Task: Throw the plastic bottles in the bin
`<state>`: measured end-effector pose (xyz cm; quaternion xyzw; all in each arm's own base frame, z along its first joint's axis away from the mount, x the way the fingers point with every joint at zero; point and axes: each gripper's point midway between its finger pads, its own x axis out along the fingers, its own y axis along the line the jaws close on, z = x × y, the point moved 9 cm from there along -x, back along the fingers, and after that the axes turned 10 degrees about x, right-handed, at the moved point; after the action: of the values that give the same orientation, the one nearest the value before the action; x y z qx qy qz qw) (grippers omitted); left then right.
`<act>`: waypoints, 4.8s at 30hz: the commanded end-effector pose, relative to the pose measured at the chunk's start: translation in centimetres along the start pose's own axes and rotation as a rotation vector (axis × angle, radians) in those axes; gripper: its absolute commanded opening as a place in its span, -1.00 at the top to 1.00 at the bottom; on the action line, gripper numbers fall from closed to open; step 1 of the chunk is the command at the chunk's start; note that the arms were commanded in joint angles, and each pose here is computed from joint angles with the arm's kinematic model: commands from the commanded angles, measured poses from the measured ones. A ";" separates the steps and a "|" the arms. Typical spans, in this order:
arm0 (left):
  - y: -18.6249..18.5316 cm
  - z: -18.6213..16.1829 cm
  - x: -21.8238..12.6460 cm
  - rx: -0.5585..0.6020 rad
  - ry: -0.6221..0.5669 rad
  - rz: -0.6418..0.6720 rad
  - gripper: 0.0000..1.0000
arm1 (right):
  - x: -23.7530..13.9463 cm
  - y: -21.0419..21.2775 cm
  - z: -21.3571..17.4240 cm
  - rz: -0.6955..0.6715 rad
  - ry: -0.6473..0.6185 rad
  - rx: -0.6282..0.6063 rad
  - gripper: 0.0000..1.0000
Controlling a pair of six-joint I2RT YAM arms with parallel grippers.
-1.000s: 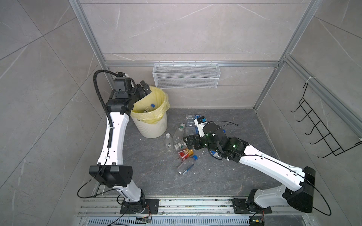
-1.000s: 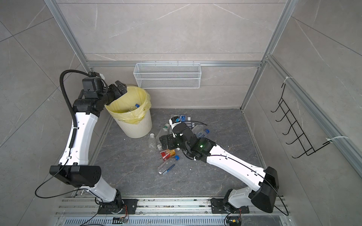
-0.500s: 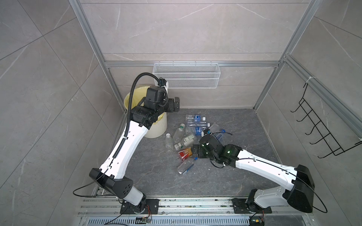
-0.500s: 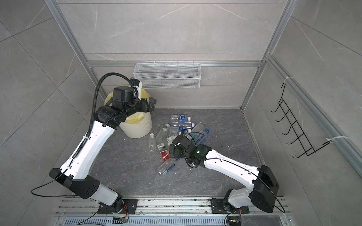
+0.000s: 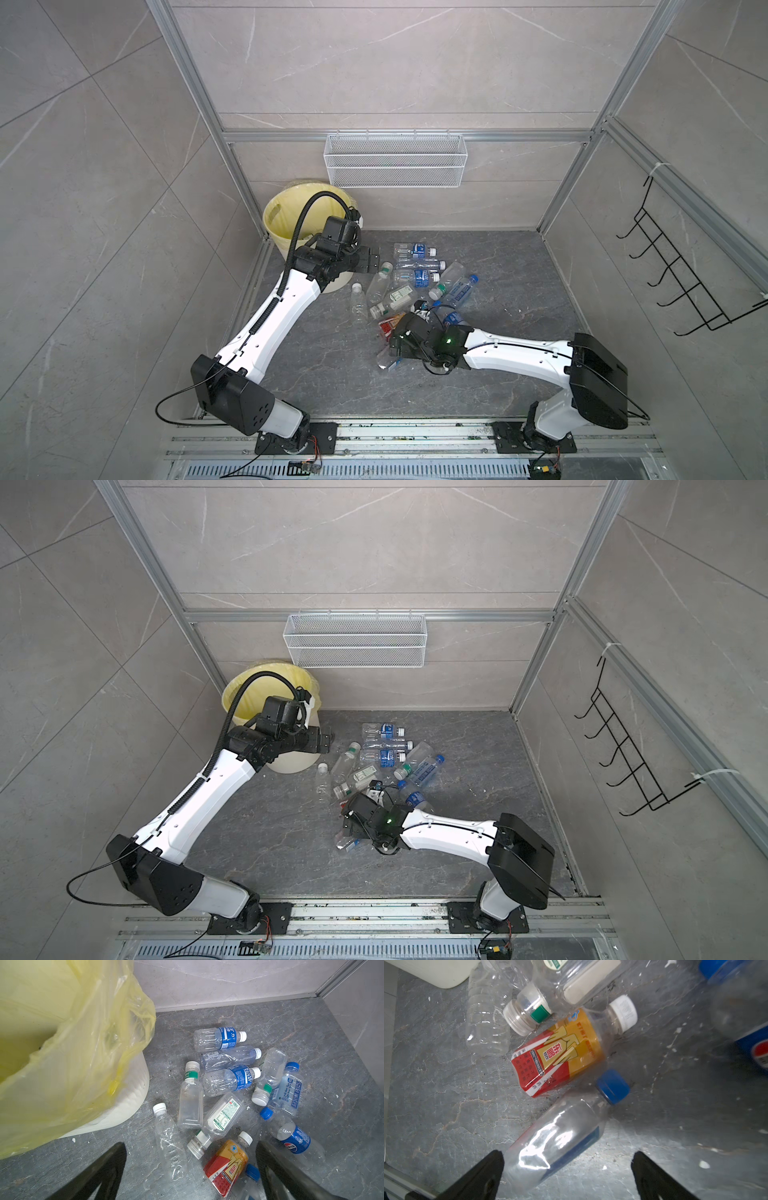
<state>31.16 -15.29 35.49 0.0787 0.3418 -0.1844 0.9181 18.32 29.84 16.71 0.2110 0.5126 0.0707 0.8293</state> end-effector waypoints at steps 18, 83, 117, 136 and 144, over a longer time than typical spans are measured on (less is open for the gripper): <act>-0.1 -4.0 -1.6 -0.044 0.121 -0.029 -1.00 | 5.9 1.2 -1.7 -0.046 0.043 0.089 -0.77; -10.3 -8.1 0.5 -0.272 -0.026 -0.672 -0.93 | -10.1 3.4 17.2 0.286 -0.311 0.197 -0.17; -12.1 -6.9 0.1 -0.315 -0.125 -0.668 -0.84 | -9.0 2.8 17.4 0.288 -0.303 0.241 -0.17; -10.8 -7.6 0.8 -0.352 -0.116 -0.507 -0.85 | -8.7 2.4 16.9 0.297 -0.280 0.244 -0.17; -11.1 -7.3 1.4 -0.342 -0.121 -0.517 -0.79 | -8.4 2.4 16.5 0.313 -0.247 0.261 -0.16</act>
<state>22.93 -23.73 28.37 -0.1802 0.3368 -0.3544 0.8535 29.49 24.72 30.47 0.3849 0.3751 0.0953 0.8379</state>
